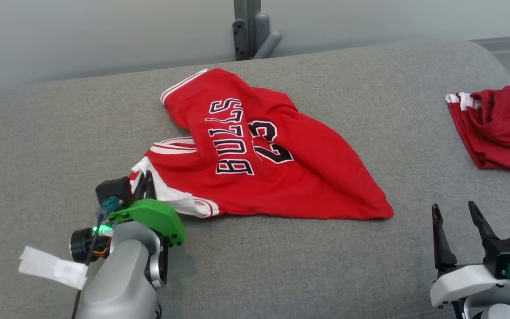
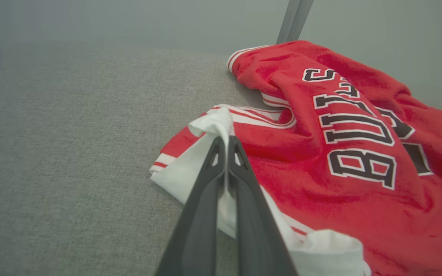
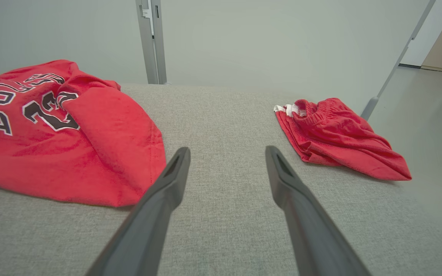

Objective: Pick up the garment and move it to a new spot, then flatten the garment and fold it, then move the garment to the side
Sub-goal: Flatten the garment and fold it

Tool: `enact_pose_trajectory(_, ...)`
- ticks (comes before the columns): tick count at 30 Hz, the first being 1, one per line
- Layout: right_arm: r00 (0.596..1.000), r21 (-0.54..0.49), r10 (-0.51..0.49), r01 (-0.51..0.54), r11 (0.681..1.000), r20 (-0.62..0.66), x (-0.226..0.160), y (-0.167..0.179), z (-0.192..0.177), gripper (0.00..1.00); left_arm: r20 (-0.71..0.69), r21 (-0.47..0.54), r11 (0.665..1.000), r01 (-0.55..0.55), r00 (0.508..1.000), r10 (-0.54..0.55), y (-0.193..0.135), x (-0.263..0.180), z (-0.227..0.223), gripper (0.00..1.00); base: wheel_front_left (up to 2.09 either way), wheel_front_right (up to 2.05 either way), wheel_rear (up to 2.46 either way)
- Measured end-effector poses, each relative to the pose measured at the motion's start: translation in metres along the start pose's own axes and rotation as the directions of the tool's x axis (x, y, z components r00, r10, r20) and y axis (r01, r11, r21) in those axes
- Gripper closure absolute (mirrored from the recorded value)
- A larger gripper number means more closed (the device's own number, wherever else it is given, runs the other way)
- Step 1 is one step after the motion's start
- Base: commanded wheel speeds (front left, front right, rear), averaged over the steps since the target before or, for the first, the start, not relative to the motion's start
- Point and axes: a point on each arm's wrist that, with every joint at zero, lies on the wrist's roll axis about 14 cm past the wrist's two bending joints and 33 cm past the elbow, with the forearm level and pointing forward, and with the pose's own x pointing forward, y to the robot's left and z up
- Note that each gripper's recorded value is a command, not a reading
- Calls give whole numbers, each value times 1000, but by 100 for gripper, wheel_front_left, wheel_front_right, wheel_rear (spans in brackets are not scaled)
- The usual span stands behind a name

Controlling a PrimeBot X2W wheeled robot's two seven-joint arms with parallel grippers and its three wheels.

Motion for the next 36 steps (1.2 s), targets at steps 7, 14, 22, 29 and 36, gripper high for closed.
enact_pose_trajectory(7, 999, 12, 43, -43, 999, 2, 1, 14, 0, 0, 98, -63, 984, -164, 981, 170, 58, -51, 3, 100, 0, 0, 0)
enact_pose_trajectory(14, 996, 19, 92, -93, 996, 5, 4, 32, 1, 0, 67, -100, 953, -287, 953, 294, 95, -94, -23, 100, 0, 0, 0)
enact_pose_trajectory(22, 992, 26, 124, -125, 992, 14, 8, 43, 4, 0, 28, -143, 909, -391, 916, 399, 125, -121, -41, 100, 0, 0, 0)
enact_pose_trajectory(29, 996, 28, 86, -87, 996, 36, 4, 31, 10, 0, 13, -178, 897, -404, 911, 412, 126, -125, -47, 0, 0, 0, 0)
enact_pose_trajectory(36, 996, 37, 64, -67, 997, 64, 0, 24, 19, 0, 70, -169, 887, -430, 892, 446, 139, -139, -36, 0, 0, 0, 0)
